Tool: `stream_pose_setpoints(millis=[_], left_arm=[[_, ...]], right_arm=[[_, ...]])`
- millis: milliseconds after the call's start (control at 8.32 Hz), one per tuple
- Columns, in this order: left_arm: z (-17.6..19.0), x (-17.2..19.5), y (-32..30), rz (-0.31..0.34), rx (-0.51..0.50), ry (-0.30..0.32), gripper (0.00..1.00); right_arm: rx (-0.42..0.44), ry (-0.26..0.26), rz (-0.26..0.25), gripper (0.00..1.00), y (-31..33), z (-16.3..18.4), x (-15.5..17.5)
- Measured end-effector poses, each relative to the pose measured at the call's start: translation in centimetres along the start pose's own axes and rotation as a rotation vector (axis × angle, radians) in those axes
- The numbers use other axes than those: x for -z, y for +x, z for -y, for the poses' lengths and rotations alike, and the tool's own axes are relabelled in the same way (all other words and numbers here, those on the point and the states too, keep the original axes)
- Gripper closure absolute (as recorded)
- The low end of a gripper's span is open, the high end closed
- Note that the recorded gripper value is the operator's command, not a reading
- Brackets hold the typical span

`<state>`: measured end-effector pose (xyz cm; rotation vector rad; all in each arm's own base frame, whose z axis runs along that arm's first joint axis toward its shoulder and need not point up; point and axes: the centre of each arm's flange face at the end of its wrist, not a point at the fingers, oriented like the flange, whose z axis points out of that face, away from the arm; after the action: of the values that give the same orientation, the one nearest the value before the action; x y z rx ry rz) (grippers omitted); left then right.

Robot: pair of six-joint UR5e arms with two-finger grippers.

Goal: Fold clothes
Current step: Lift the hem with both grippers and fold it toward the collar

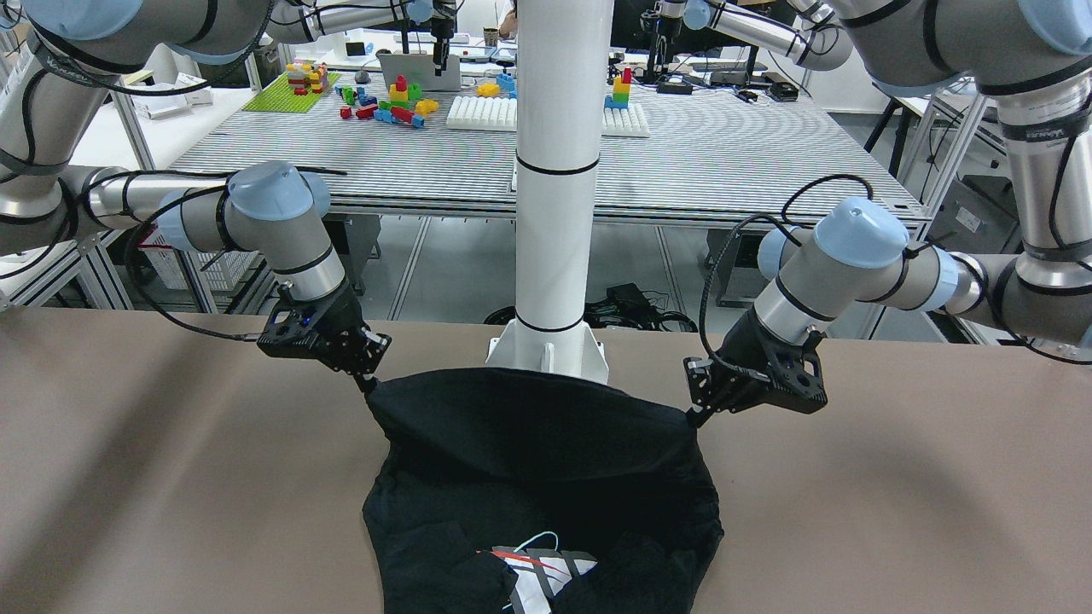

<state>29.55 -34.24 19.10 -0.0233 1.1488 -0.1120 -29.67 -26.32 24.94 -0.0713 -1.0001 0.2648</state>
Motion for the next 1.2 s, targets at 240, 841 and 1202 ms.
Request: stream_pose_setpoints(millis=[240,841,1202], left_arm=[[4.2,0.2,-0.5,0.029,0.047,0.097,1.0],[11.3,-1.3,-0.8,0.095,0.118,0.208,1.0],[17.2,-6.1,-0.2,0.189,0.118,0.256,1.0]], right_arm=[[-0.071,0.085,-0.019,1.0,0.1,4.9,-0.9],[-0.113,0.191,-0.017,1.0,-2.5,12.6,-2.1],[-0.087,0.217,-0.058,1.0,-3.3,16.6,-4.7]])
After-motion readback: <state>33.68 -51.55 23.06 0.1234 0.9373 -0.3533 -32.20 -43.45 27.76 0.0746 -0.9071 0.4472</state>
